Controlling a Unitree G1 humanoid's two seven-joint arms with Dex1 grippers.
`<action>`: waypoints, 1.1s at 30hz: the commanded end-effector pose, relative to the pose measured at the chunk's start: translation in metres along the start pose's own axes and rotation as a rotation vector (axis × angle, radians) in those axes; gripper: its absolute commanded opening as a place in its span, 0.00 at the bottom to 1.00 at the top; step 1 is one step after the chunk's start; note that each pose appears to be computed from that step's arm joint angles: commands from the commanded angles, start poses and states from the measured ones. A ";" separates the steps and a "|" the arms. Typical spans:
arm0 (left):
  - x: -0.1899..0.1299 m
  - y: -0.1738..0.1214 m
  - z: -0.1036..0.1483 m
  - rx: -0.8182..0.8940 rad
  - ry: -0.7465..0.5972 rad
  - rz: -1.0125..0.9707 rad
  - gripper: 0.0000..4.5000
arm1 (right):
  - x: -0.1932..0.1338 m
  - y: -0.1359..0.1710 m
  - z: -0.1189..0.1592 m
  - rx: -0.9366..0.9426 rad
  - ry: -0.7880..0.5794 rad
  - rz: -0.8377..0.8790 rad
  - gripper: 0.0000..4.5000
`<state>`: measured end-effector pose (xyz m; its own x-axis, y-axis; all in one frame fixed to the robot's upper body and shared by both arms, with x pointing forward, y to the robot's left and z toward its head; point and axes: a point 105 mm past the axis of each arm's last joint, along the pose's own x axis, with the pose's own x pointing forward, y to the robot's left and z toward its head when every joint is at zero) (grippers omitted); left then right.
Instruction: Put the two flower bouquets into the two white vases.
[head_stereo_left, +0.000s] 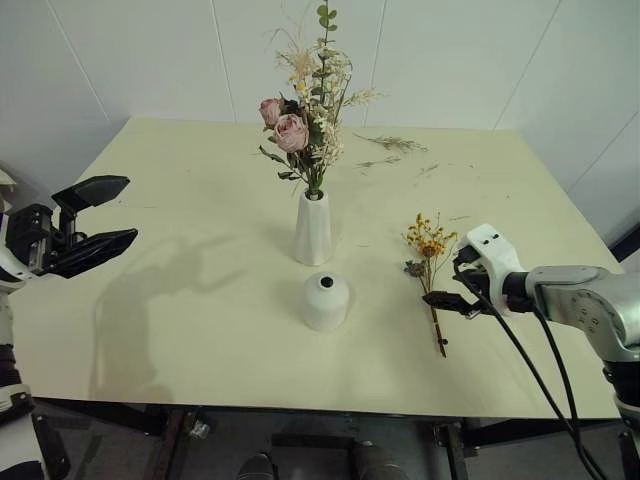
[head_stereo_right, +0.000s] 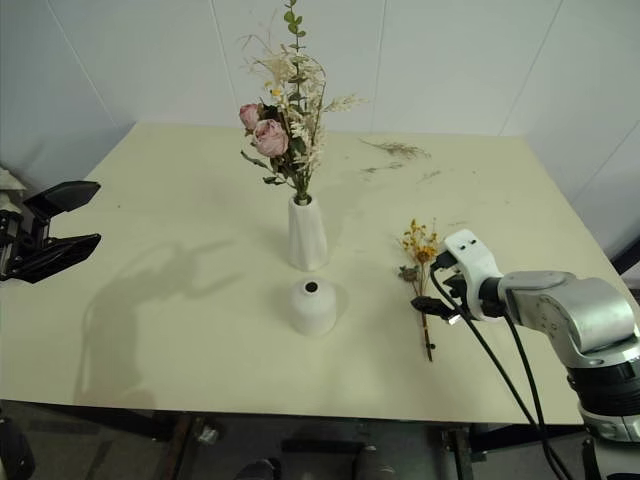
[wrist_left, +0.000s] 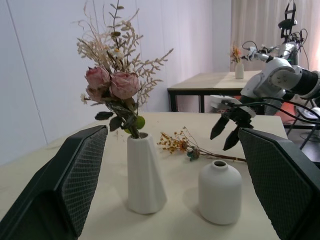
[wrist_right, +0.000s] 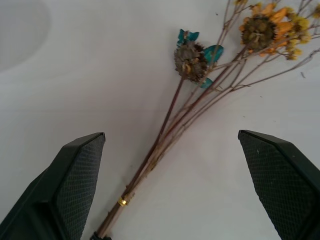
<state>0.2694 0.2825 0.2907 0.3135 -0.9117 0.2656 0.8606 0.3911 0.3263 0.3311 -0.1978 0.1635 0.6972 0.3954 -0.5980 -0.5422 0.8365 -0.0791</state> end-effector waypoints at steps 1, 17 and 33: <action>-0.001 -0.015 0.013 0.024 0.024 -0.120 1.00 | 0.004 -0.005 0.000 0.013 0.012 -0.019 1.00; 0.029 -0.035 -0.011 -0.104 0.055 -0.324 1.00 | 0.027 -0.003 -0.006 0.040 0.044 -0.035 1.00; 0.045 -0.063 -0.029 -0.187 0.185 -0.519 1.00 | 0.034 -0.003 -0.004 0.073 0.043 -0.055 1.00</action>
<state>0.2569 0.2129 0.2517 0.0073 -0.9996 -0.0255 0.9849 0.0028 0.1732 0.3529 -0.1825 0.1393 0.6896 0.3600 -0.6284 -0.4973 0.8662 -0.0495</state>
